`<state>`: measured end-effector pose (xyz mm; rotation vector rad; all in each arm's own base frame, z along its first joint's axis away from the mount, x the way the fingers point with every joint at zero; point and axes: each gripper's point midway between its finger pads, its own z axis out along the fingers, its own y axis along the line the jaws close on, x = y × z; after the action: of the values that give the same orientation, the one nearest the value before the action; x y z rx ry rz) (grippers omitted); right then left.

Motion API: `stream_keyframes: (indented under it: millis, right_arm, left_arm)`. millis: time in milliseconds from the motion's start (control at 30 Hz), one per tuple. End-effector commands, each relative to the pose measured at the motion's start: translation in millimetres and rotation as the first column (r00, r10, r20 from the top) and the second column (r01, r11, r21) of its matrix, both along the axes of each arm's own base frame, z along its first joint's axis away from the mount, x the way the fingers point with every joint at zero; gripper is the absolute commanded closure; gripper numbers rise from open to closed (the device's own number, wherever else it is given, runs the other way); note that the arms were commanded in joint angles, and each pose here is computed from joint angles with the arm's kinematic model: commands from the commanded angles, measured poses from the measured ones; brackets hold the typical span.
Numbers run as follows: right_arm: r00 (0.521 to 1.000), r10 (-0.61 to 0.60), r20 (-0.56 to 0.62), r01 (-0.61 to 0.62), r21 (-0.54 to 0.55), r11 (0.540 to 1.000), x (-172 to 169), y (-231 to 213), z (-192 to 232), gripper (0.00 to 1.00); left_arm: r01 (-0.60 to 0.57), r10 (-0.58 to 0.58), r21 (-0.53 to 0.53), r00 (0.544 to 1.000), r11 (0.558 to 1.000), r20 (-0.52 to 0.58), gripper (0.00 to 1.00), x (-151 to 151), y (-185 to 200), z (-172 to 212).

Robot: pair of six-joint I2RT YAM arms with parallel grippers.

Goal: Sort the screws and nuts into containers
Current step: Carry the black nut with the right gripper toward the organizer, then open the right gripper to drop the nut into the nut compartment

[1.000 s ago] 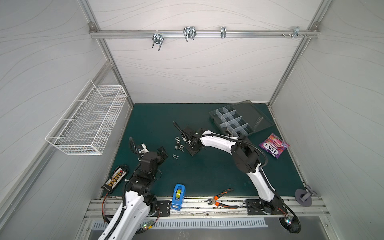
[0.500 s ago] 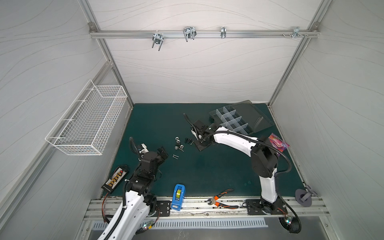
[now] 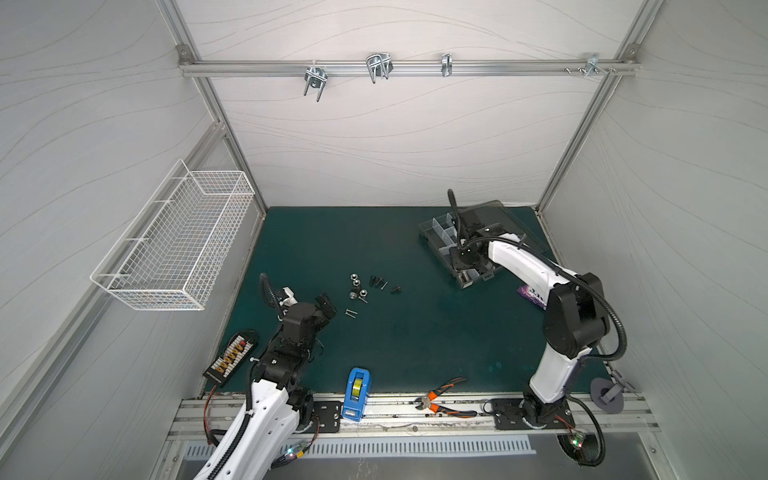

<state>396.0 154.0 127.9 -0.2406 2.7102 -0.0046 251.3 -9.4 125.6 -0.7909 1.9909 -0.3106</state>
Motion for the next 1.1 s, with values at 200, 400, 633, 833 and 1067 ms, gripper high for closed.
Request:
stream_keyframes:
  millis: [200,400,633,833,1067]
  right_arm:
    - [0.993,-0.11,-0.031,0.11,-0.001,0.994,17,-44,-15,0.97]
    - [0.99,-0.131,-0.06,0.128,-0.046,0.991,26,-59,-31,0.95]
    - [0.986,-0.136,-0.096,0.133,-0.034,0.99,25,-62,-44,0.88]
    - [0.983,-0.137,-0.121,0.135,-0.03,0.99,20,-62,-52,0.7]
    - [0.984,-0.137,-0.118,0.134,-0.032,0.99,17,-63,-49,0.57]
  left_arm:
    - [-0.001,0.002,-0.02,0.999,1.0,0.039,0.0,7,-2,11]
    - [-0.002,0.003,-0.02,0.999,1.0,0.041,0.0,7,-2,12]
    - [-0.001,0.002,-0.019,0.999,1.0,0.04,0.0,9,-3,13]
    - [0.006,-0.005,-0.019,0.999,1.0,0.038,0.01,13,-5,15]
    - [0.012,-0.011,-0.018,0.999,1.0,0.036,0.0,14,-6,15]
